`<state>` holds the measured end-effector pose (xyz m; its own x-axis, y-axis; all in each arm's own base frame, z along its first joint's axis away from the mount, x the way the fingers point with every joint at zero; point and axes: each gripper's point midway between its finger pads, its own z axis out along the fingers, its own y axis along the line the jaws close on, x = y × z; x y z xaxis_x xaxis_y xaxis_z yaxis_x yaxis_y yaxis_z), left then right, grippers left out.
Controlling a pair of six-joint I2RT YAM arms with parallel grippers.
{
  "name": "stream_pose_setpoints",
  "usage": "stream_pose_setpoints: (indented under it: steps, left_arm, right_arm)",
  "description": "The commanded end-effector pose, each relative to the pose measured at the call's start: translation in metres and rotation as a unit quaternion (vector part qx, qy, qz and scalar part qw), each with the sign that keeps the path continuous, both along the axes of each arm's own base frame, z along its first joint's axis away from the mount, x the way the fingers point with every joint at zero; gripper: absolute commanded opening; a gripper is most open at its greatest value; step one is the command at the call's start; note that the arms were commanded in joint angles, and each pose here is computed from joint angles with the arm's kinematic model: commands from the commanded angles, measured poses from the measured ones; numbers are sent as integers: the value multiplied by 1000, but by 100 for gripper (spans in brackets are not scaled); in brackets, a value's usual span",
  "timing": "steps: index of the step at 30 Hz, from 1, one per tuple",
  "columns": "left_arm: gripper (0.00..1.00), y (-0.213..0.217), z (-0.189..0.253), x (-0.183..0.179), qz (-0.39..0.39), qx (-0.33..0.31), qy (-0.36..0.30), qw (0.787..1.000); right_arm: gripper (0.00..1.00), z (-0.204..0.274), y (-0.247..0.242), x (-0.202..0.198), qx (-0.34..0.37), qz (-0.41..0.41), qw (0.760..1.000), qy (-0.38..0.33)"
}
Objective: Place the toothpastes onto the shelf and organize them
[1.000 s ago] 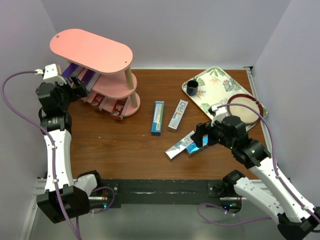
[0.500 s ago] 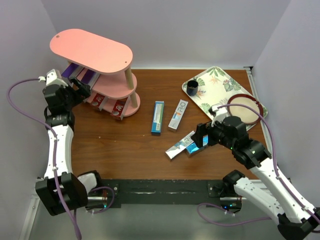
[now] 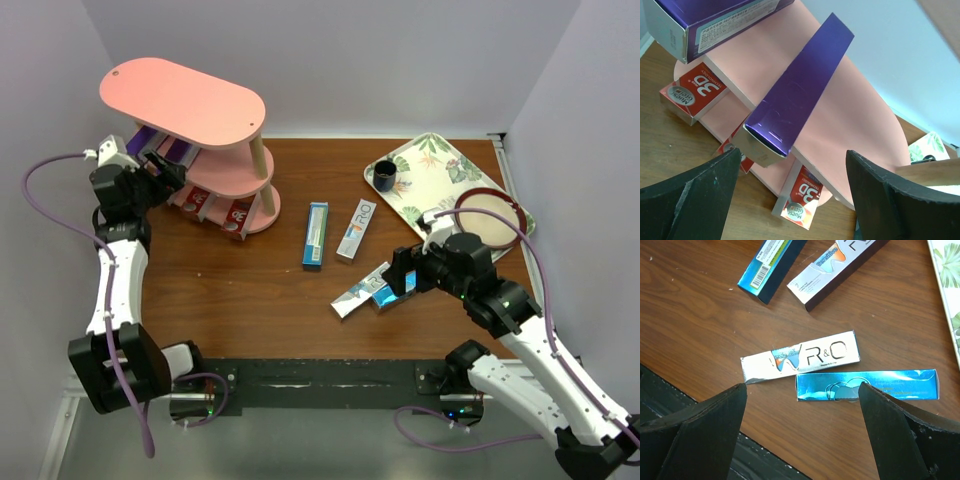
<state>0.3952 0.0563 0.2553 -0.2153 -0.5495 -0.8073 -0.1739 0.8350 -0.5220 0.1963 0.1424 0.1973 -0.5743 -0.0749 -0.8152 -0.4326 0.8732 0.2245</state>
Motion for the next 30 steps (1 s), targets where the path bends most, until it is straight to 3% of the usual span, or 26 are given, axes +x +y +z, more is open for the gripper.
stream_pose_setpoints:
  steps: [1,19,30]
  left_arm:
    - [91,-2,31,16,-13,-2,-51,999]
    - [92,9,38,36,-7,17,-45,999]
    - [99,-2,50,-36,6,121,-52,991]
  right_arm:
    - [98,1,-1,1,-3,-1,1000,-7]
    - [98,0,-2,1,-6,-3,1000,-5]
    - [98,-4,-1,7,-6,-24,1000,14]
